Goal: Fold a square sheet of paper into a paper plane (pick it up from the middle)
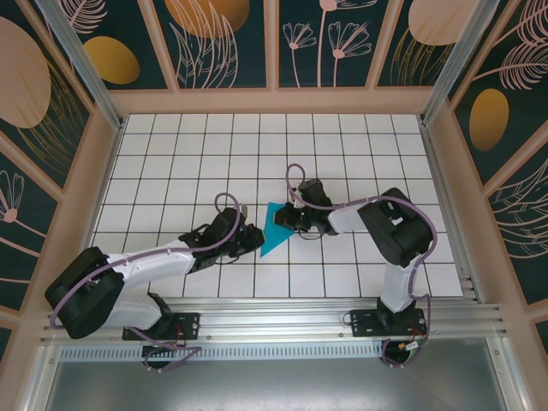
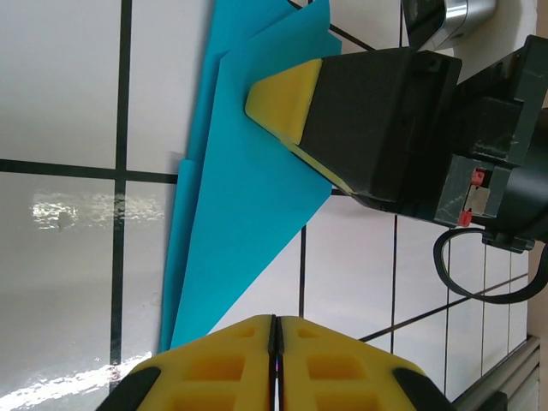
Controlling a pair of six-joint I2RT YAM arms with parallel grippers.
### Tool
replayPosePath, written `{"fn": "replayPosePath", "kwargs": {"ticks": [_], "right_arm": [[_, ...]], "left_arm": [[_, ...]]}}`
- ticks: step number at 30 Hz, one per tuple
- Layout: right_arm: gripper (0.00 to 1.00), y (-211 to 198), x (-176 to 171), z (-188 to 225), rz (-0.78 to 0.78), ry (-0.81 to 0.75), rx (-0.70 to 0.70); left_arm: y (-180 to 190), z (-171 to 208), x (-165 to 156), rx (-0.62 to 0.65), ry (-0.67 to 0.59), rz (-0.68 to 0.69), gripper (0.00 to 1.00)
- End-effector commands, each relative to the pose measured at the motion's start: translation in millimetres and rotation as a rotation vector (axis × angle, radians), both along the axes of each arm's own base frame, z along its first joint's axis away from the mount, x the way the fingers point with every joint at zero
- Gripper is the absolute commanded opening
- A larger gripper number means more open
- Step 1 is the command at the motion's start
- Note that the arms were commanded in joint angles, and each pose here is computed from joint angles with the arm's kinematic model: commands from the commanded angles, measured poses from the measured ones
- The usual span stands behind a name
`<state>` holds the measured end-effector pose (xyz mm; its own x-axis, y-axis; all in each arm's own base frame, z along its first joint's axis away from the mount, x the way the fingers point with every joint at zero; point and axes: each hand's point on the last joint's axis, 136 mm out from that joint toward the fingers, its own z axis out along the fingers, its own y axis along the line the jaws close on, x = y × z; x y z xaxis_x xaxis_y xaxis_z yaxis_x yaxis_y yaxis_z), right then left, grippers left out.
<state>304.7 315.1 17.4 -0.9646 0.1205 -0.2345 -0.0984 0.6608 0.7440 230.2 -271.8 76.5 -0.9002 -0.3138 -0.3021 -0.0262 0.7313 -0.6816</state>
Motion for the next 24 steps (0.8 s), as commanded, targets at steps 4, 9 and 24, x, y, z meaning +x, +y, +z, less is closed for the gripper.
{"fn": "replayPosePath", "kwargs": {"ticks": [4, 9, 24], "right_arm": [[0.07, -35, -28, -72, -0.083, 0.139, -0.215], [0.07, -39, -28, -74, -0.099, 0.138, -0.229], [0.07, -41, -31, -72, -0.103, 0.142, -0.226]], "left_arm": [[-2, 1, 15, -0.016, 0.012, 0.047, 0.12], [-25, 0, 17, -0.115, 0.052, 0.008, 0.11], [-31, -39, 33, -0.051, 0.09, 0.035, 0.1]]}}
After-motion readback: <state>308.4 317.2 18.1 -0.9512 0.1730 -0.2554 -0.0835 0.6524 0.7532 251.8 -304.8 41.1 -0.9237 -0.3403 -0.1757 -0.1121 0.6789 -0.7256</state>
